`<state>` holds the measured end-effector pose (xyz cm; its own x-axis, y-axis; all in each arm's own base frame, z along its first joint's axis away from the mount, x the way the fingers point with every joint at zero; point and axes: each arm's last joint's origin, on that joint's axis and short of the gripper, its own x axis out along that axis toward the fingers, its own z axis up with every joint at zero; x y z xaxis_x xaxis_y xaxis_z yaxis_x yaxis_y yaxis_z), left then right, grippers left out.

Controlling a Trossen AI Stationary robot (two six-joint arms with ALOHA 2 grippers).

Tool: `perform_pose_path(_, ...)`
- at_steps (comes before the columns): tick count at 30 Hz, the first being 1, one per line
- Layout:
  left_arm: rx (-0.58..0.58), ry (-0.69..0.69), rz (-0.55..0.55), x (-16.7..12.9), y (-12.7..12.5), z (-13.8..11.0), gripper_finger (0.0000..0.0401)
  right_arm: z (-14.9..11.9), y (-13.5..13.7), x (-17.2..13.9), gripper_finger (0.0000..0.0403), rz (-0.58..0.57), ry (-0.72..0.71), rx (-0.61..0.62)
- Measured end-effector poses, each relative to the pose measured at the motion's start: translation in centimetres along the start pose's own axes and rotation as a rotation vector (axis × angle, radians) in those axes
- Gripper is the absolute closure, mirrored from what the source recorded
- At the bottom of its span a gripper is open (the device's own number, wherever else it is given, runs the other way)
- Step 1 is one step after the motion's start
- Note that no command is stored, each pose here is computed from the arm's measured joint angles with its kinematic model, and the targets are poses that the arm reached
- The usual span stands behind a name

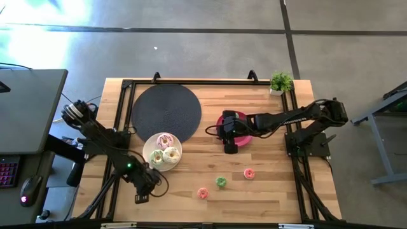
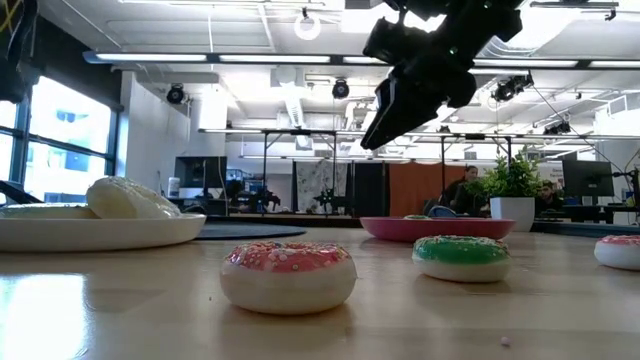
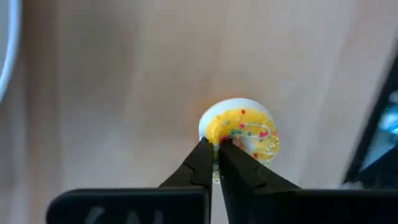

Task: Pick & Place donuts
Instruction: Put the small yellow donut on the red plate

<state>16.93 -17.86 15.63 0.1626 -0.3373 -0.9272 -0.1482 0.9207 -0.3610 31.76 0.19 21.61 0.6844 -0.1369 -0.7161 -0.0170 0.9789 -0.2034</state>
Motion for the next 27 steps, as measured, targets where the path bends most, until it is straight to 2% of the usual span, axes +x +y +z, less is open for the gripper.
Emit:
perform_pose_path(4, -0.004, -0.136, -0.064, -0.5, -0.6, 1.1, 0.0379, 0.1, 0.0, 0.0, 0.0214, 0.0, 0.001, -0.016)
perform_pose_path(8, -0.061, -0.213, -0.091, -1.7, -0.7, 3.5, 0.0388, 1.0, -0.2, -0.5, 0.0214, -0.016, -0.007, -0.065)
perform_pose_path(13, -0.044, -0.439, 0.024, -4.3, 1.0, 8.3, 0.0394, 2.3, -0.8, -2.3, 0.0214, -0.039, 0.119, -0.091)
perform_pose_path(17, 0.01, -0.57, 0.12, -6.9, 3.5, 12.1, 0.0393, 1.9, -1.2, -4.0, 0.0214, -0.06, 0.319, -0.054)
perform_pose_path(22, 0.051, -0.734, 0.189, -9.3, 7.9, 16.4, 0.0397, -1.4, -0.7, -4.8, 0.0214, -0.008, 0.593, 0.0)
perform_pose_path(27, 0.059, -0.86, 0.237, -9.8, 13.0, 19.9, 0.0397, -5.5, 0.0, -5.0, 0.0214, -0.03, 0.661, 0.088)
